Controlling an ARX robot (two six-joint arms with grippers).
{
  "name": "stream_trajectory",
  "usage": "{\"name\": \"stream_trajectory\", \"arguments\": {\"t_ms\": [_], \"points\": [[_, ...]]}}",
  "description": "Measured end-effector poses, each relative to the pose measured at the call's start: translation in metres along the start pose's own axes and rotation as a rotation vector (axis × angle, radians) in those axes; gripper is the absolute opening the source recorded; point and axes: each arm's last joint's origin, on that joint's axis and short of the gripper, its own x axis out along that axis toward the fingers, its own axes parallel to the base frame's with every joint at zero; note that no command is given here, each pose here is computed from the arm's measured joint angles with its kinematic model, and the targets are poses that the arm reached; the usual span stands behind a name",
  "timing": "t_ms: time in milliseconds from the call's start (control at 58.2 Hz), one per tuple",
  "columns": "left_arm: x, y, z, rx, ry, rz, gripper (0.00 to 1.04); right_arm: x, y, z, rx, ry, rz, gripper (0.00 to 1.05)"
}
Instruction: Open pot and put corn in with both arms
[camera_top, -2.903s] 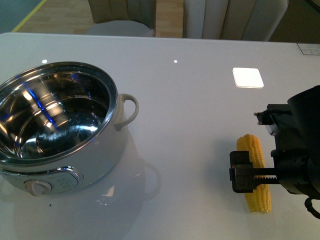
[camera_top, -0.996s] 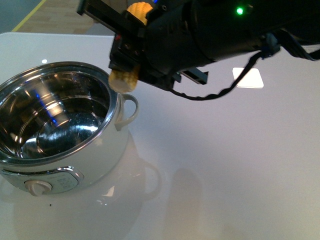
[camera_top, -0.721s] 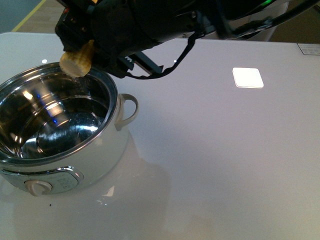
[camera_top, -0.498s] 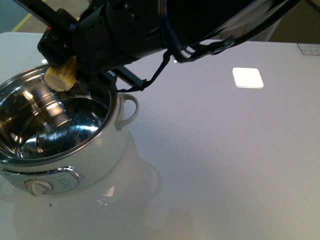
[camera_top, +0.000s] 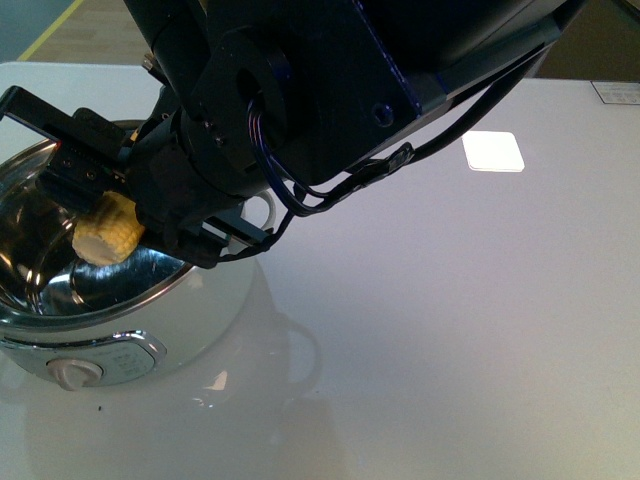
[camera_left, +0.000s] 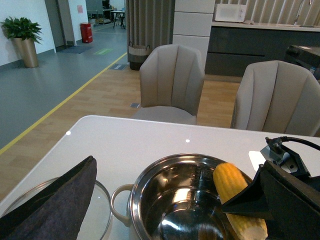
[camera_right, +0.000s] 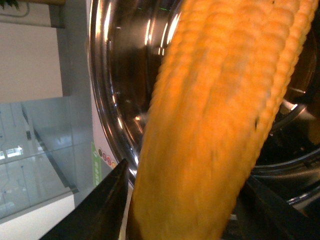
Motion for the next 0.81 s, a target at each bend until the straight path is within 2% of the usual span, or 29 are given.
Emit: {"name": "stream_trajectory", "arguments": {"t_ms": [120, 189, 395, 567, 687, 807], "points": [[0.0, 0.0, 0.0, 0.0, 0.0, 0.0, 0.98, -0.001, -0.004, -0.001, 0.006, 0.01, -0.003, 0.89], [0.0, 0.0, 0.0, 0.0, 0.0, 0.0, 0.98, -0.002, -0.003, 0.0, 0.005, 0.006, 0.001, 0.97], [0.0, 0.0, 0.0, 0.0, 0.0, 0.0, 0.98, -0.025, -0.013, 0.004, 0.041, -0.066, 0.01, 0.96], [0.0, 0.0, 0.0, 0.0, 0.0, 0.0, 0.98, -0.109, -0.032, 0.027, 0.141, -0.31, 0.091, 0.96], [0.0, 0.0, 0.0, 0.0, 0.0, 0.0, 0.98, -0.159, -0.039, 0.034, 0.183, -0.441, 0.138, 0.96], [0.0, 0.0, 0.0, 0.0, 0.0, 0.0, 0.98, -0.212, -0.056, 0.029, 0.22, -0.58, 0.083, 0.96]]}}
